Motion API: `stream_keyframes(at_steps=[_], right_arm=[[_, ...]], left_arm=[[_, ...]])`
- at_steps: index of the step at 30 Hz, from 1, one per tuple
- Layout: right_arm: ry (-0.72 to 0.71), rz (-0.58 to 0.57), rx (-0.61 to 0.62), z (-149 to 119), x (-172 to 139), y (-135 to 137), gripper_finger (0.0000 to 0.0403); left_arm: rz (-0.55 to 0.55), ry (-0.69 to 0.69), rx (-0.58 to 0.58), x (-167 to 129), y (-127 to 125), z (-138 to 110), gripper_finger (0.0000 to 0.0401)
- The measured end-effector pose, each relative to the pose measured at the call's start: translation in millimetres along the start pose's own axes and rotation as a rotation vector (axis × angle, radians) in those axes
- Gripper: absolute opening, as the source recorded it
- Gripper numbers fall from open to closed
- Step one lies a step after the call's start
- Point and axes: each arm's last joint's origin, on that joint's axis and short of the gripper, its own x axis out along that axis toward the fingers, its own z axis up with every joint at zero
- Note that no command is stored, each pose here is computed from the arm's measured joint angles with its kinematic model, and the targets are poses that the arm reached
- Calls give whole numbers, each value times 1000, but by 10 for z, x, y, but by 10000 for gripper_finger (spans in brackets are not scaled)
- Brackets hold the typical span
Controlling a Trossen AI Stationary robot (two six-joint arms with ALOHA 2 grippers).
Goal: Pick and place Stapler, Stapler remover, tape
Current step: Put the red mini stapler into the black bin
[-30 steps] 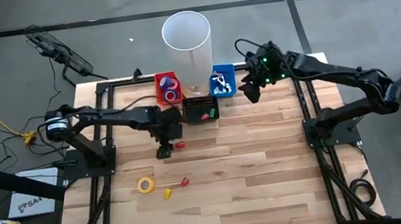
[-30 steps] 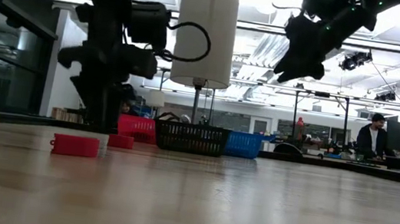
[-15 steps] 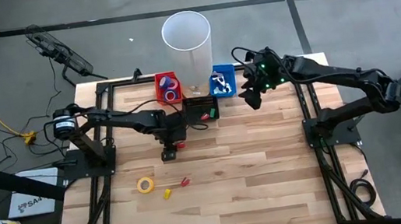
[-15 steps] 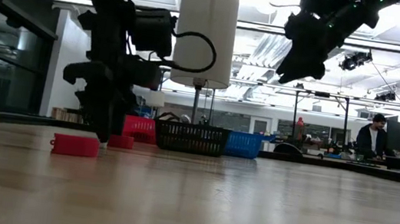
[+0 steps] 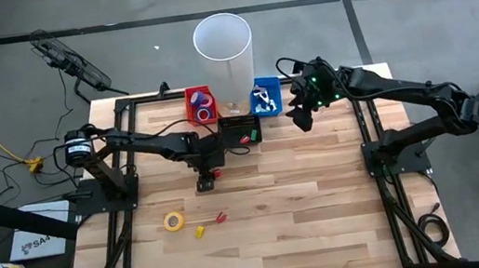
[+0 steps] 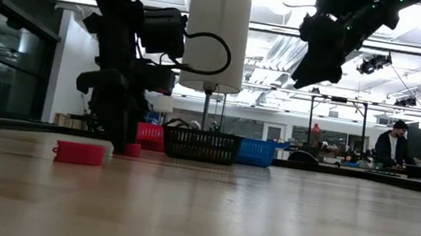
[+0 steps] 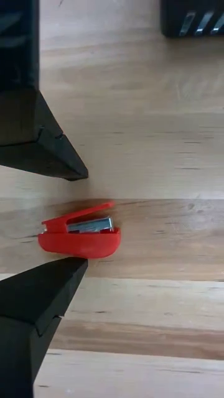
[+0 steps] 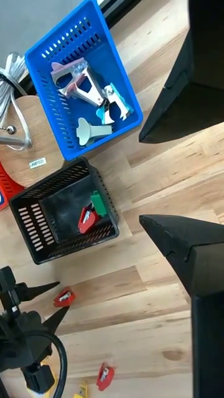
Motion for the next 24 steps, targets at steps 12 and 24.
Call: stream_keyframes(at_steps=[12, 24], right_arm=[[18, -20, 3, -20, -9, -4, 186], [4, -41, 5, -92, -306, 43, 185]], left_arm=[[35, 2, -48, 0, 15, 0, 118], [10, -20, -188, -89, 24, 136, 49]])
